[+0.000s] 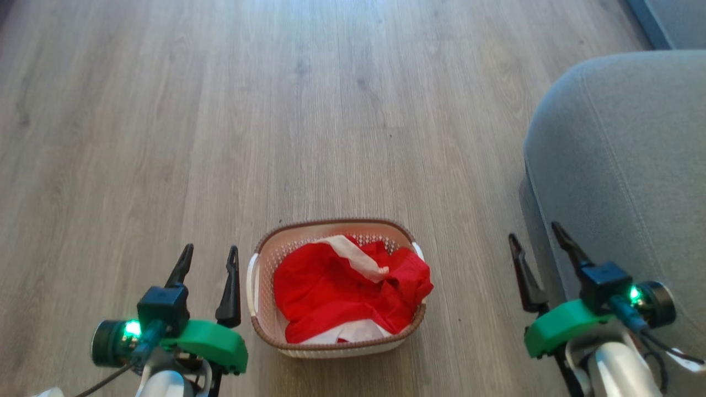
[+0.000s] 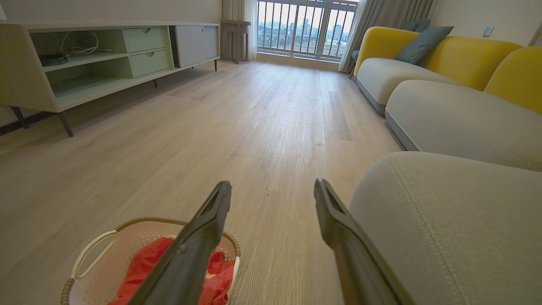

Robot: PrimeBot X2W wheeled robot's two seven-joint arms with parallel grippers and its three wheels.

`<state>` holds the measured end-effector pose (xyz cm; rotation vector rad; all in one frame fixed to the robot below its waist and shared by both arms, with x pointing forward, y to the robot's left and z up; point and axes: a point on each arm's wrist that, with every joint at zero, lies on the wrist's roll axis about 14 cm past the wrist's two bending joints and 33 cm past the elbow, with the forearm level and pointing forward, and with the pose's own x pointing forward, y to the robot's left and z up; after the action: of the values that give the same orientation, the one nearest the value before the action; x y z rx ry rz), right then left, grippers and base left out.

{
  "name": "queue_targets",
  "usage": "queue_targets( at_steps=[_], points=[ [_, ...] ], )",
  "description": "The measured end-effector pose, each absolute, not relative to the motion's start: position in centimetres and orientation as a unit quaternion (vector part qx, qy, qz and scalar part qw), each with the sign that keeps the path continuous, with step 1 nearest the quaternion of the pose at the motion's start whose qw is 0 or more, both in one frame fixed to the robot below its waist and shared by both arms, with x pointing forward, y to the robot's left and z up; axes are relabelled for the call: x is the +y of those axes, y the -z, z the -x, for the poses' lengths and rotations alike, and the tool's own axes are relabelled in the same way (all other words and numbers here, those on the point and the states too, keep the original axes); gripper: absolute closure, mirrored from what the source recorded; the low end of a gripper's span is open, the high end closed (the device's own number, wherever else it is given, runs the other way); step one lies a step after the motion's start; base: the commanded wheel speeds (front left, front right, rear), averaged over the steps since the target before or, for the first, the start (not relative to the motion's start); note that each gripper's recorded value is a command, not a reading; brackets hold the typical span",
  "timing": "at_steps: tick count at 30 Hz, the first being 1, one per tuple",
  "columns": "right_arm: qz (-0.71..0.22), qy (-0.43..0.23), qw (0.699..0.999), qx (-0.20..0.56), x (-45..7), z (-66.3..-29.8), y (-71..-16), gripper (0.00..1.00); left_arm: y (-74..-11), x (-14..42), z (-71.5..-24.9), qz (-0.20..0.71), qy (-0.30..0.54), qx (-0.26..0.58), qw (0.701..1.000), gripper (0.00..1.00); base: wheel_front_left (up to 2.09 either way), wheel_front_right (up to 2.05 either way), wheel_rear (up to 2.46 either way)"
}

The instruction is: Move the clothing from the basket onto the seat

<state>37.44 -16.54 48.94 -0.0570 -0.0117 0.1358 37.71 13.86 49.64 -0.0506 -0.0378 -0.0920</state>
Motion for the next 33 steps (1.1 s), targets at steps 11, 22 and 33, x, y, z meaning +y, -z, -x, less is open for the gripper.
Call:
queue_targets(
  at_steps=[11, 22, 33],
  points=[
    [0.038, -0.046, 0.997, -0.056, -18.2, -44.1, -51.7, 0.0, -46.5, 10.0, -43.9, 0.015, 0.113, 0.018, 0.993, 0.0, 0.0, 0.0, 0.0],
    [0.05, -0.024, 0.998, -0.028, -20.2, -51.2, -46.4, 0.0, -37.1, 3.7, -51.5, -0.025, 0.244, 0.098, 0.965, 0.0, 0.0, 0.0, 0.0],
    [0.058, -0.007, 0.998, 0.025, -22.0, -53.4, -39.8, 0.0, -24.6, 1.6, -52.1, -0.052, 0.312, 0.217, 0.923, 0.0, 0.0, 0.0, 0.0]
  ],
)
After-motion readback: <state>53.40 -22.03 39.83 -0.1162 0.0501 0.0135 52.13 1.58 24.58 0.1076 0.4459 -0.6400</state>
